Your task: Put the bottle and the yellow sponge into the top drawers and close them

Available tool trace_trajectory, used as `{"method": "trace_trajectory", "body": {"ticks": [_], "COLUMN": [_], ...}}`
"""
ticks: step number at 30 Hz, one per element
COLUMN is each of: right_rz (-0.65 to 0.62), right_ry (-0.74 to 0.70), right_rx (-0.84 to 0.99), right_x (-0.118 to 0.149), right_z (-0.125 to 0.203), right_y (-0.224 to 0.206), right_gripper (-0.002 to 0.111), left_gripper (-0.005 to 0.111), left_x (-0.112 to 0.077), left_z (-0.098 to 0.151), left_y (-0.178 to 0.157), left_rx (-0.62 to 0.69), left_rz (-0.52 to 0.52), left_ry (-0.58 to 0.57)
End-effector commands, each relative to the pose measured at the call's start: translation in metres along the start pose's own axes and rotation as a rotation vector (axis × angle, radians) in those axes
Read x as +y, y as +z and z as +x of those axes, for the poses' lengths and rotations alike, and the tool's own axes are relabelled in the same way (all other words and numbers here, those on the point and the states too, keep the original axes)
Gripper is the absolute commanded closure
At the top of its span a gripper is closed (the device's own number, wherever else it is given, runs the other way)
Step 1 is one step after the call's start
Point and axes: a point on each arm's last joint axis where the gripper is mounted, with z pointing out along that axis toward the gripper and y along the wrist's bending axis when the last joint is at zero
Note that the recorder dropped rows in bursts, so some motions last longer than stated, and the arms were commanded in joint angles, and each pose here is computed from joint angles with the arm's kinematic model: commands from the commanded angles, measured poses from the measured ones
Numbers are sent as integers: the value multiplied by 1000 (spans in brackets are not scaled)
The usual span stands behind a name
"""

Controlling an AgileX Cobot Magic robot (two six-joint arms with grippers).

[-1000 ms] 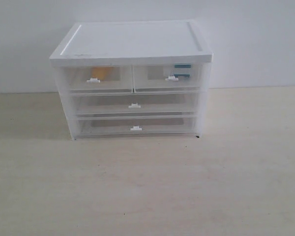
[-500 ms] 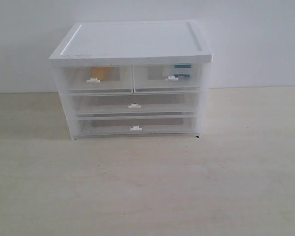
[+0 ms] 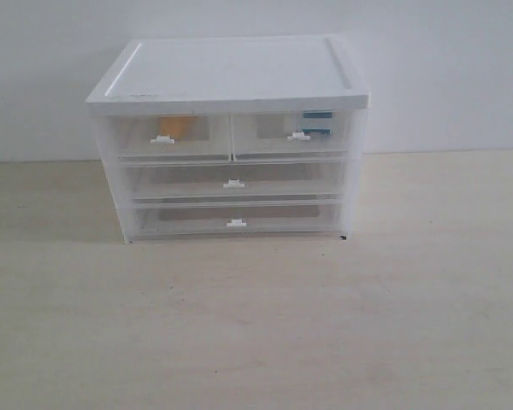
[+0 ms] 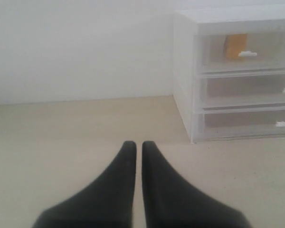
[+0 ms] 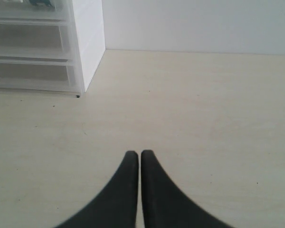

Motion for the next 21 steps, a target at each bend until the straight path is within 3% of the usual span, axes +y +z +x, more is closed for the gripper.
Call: {"method": "trace_trajectory", "body": {"ticks": [1,21], "right_rz": [4,4], "right_ry": [-4,-4], "right_rx": [-15,-15], "right_x": [0,0], "right_z": [-1,-1], "right_y": [0,0], "right_gripper": [108,108], "left_gripper": [103,103], "left_x": [0,0], "left_z": [6,12], "left_y": [0,-1], "left_rx": [54,121], "left_rz": [-1,1], "left_ry": [-10,-10]}}
